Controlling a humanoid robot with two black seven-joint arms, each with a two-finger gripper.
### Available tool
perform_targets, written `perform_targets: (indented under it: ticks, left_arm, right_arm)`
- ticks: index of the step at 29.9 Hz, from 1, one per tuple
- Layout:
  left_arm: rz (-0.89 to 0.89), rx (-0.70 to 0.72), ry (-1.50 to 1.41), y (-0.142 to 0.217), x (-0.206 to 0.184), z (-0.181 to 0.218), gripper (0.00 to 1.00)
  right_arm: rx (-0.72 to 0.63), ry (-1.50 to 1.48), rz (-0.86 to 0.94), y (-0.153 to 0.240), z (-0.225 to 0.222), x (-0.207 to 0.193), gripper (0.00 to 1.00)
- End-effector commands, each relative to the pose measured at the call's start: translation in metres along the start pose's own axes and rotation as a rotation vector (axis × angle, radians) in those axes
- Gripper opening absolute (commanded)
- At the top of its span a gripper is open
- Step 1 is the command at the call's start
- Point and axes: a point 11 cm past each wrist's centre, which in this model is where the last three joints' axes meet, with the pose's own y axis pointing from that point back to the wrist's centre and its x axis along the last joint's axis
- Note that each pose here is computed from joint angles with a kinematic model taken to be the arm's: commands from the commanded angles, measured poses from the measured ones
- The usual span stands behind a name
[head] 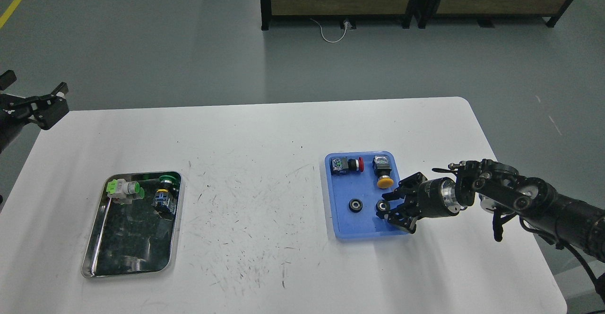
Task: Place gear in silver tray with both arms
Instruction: 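Lower the right gripper onto a black gear in the blue tray and grasp, then lift the black gear and set it on the table toward the silver tray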
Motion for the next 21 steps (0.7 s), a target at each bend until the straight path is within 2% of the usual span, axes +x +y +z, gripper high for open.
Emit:
perform_targets:
  ticks: [1, 8, 13, 21]
  left_arm:
    - [0.001, 0.002, -0.001, 0.0006, 0.0007, -0.0006, 1.00]
    - [0.001, 0.003, 0.000, 0.0018, 0.0003, -0.0029, 1.00]
    - [0.003, 0.006, 0.000, 0.0025, 0.0007, -0.0044, 1.00]
    - [0.003, 0.007, 0.000, 0.0034, 0.0009, -0.0054, 1.00]
  right_arm:
    - [-0.002, 0.001, 0.001, 0.0002, -0.0001, 0.0004, 0.46]
    - [-0.001, 0.000, 0.002, 0.0003, -0.0006, 0.0009, 0.39]
    - [-0.008, -0.002, 0.002, 0.0002, 0.0005, 0.0006, 0.31]
    - [0.007, -0.008, 0.015, 0.0028, -0.0026, 0.0048, 0.29]
